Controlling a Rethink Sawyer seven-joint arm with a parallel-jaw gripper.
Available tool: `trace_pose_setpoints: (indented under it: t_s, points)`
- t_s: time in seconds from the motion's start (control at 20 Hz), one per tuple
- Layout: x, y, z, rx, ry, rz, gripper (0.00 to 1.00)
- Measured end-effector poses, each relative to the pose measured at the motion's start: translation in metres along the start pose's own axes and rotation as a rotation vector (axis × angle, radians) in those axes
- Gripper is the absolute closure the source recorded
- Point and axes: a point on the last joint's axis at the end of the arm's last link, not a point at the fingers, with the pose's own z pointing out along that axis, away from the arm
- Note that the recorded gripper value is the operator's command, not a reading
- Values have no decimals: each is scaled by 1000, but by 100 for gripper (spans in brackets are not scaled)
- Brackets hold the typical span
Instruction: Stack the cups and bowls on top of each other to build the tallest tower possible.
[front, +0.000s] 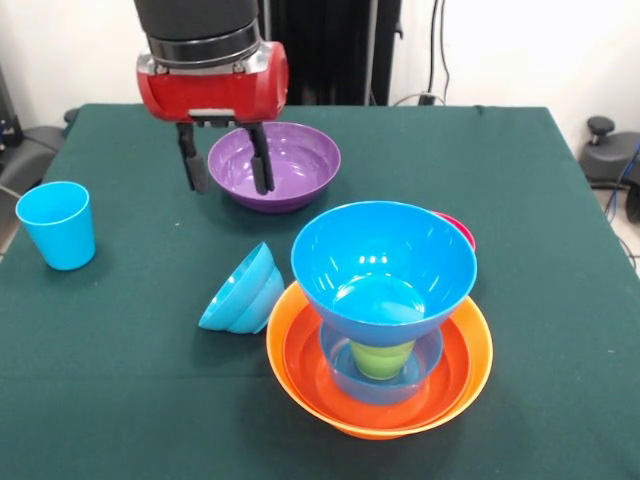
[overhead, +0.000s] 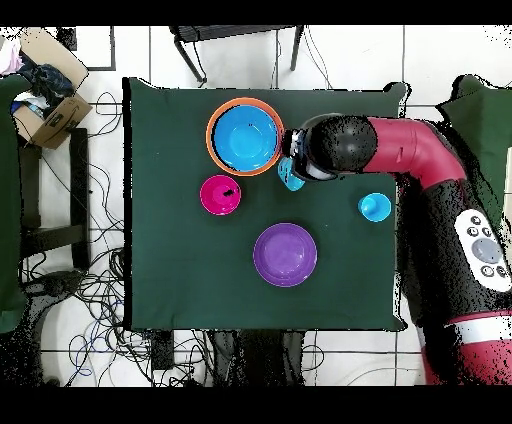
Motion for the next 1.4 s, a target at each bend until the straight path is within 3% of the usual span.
trace_pose_setpoints:
  t_s: [0.45,0.85,1.4]
  points:
    - [16,-12,17,-9,18,-34,0]
    - [33,-15,36,-45,52,-55,0]
    - [54,-17,47,-108,81,-147,0]
